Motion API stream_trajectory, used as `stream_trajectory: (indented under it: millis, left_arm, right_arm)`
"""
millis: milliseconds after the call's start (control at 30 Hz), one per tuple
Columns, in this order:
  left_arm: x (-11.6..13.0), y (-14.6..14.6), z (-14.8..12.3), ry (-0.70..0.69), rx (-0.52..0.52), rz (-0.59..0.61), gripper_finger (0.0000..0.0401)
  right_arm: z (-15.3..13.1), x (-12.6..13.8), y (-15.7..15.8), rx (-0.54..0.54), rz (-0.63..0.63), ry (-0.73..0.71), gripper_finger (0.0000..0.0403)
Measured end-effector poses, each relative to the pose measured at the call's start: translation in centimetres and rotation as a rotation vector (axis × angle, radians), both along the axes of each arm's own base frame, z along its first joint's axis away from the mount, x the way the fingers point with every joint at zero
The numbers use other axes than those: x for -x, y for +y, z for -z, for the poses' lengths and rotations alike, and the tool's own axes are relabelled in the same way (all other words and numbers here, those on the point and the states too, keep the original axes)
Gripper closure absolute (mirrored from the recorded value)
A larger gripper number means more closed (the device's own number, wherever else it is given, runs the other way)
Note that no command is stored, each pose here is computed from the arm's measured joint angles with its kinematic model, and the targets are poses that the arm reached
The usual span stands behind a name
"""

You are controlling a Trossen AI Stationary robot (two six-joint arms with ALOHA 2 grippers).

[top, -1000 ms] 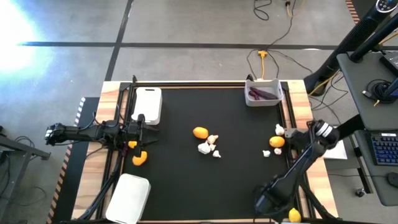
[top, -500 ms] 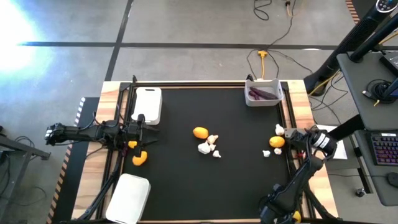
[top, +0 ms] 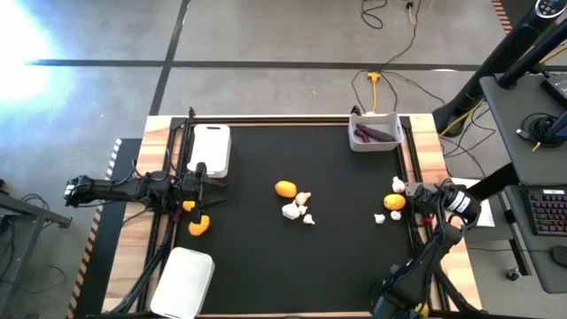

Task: Sort produce into baskets
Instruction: Move the lemon to the center of the table

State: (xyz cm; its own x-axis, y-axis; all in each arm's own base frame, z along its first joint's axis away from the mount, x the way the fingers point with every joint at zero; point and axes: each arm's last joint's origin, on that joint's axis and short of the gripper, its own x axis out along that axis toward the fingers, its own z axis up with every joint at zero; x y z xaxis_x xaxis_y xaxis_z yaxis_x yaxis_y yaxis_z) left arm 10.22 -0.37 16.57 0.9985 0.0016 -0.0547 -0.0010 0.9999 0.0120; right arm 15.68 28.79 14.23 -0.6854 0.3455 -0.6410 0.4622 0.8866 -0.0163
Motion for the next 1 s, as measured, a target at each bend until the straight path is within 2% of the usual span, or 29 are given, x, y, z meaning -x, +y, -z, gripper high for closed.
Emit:
stream_trajectory:
  millis: [100, 233, 467, 567, 767, 1000]
  left_arm:
    - [0.0, 0.0, 0.0, 0.000, 0.000, 0.000, 0.0211]
    - [0.0, 0.0, 0.0, 0.001, 0.000, 0.000, 0.0211]
    - [0.0, 0.0, 0.0, 0.000, 0.000, 0.000, 0.0211]
    - [0.0, 0.0, 0.0, 0.000, 0.000, 0.000, 0.0211]
    - [0.0, 0.0, 0.0, 0.001, 0.000, 0.000, 0.0211]
    - [0.0, 0.0, 0.0, 0.000, 0.000, 0.000, 0.0211]
  right_arm:
    - [0.1, -0.1, -0.4, 0.006, -0.006, 0.008, 0.0078]
    - [-0.3, -0.2, -1.5, 0.078, -0.016, 0.014, 0.0078]
    - [-1.3, -1.9, -3.4, 0.199, -0.032, -0.213, 0.0078]
    - [-2.4, -2.4, -4.4, 0.251, -0.011, -0.245, 0.0078]
    - [-3.8, -2.0, -4.5, 0.246, 0.038, -0.273, 0.0078]
    - [-3.3, -0.8, -3.8, 0.215, -0.021, -0.287, 0.0078]
